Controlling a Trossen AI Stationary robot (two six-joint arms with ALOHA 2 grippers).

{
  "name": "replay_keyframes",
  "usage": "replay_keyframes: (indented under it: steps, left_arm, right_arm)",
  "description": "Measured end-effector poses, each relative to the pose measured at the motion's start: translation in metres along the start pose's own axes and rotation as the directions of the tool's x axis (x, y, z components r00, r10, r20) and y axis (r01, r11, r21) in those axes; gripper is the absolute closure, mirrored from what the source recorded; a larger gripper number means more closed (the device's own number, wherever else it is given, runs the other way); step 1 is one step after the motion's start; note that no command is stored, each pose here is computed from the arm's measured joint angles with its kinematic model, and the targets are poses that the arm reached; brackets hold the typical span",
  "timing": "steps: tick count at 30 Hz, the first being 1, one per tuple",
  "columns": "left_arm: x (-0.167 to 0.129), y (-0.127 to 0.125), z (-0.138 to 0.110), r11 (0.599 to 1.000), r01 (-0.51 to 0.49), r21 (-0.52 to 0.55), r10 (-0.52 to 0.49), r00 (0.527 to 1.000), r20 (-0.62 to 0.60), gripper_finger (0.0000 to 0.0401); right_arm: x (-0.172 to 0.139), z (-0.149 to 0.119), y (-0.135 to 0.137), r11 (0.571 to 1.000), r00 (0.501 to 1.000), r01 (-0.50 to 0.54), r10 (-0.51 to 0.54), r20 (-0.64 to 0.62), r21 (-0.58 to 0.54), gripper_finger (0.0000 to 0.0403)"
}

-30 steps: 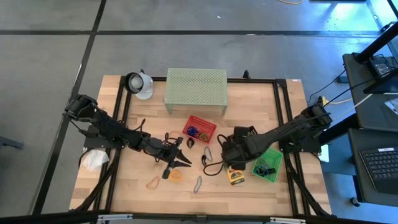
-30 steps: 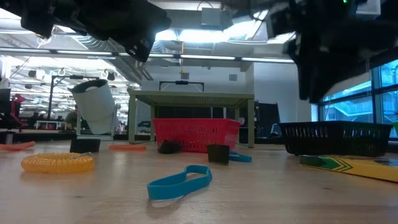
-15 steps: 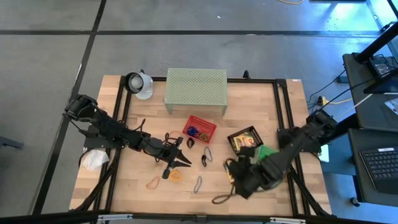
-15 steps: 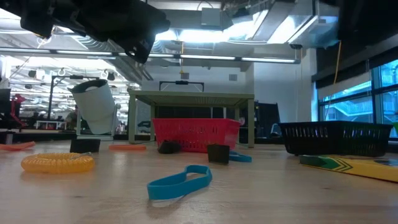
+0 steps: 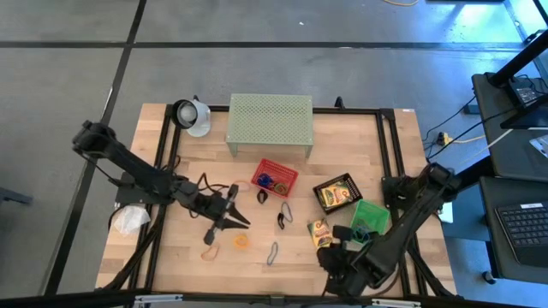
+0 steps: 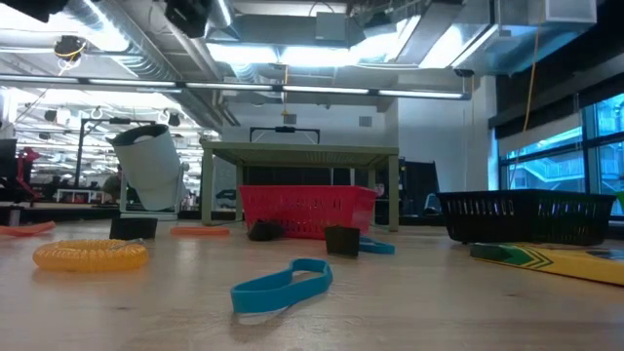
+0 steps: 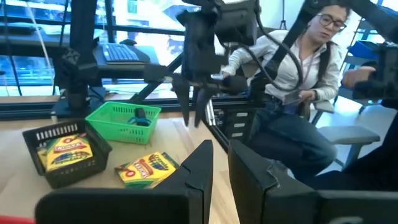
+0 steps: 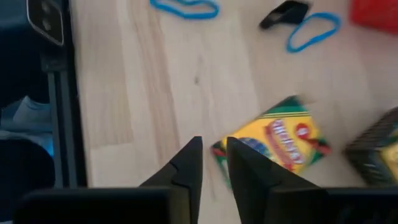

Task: Pick & Place Office Desk Supplies
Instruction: Put the crayon box into the black bin

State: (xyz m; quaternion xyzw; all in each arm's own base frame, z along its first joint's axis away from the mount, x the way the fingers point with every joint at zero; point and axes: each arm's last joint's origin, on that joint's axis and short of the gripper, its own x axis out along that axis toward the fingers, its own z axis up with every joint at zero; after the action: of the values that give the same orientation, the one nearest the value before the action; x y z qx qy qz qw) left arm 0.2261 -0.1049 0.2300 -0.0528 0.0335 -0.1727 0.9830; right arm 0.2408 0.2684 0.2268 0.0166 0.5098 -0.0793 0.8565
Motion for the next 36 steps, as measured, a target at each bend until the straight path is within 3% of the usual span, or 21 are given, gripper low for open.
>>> replay_keyframes:
  steps: [15, 28, 36]
  left_arm:
    - [-0.009, 0.002, -0.008, 1.0, -0.02, -0.015, 0.02, 1.0, -0.016, 0.0357]
    - [-0.009, 0.002, -0.008, 1.0, -0.02, -0.013, 0.019, 1.0, -0.018, 0.0358]
    - [-0.009, 0.002, -0.009, 1.0, -0.019, -0.013, 0.019, 1.0, -0.023, 0.0358]
  right_arm:
    - [0.055, -0.02, 0.02, 0.997, 0.991, 0.071, -0.072, -0.114, -0.008, 0.034]
    - [0.082, -0.034, 0.024, 0.989, 0.974, 0.124, -0.136, -0.18, -0.081, 0.034]
    - [0.083, -0.033, 0.022, 0.984, 0.974, 0.154, -0.166, -0.152, -0.088, 0.034]
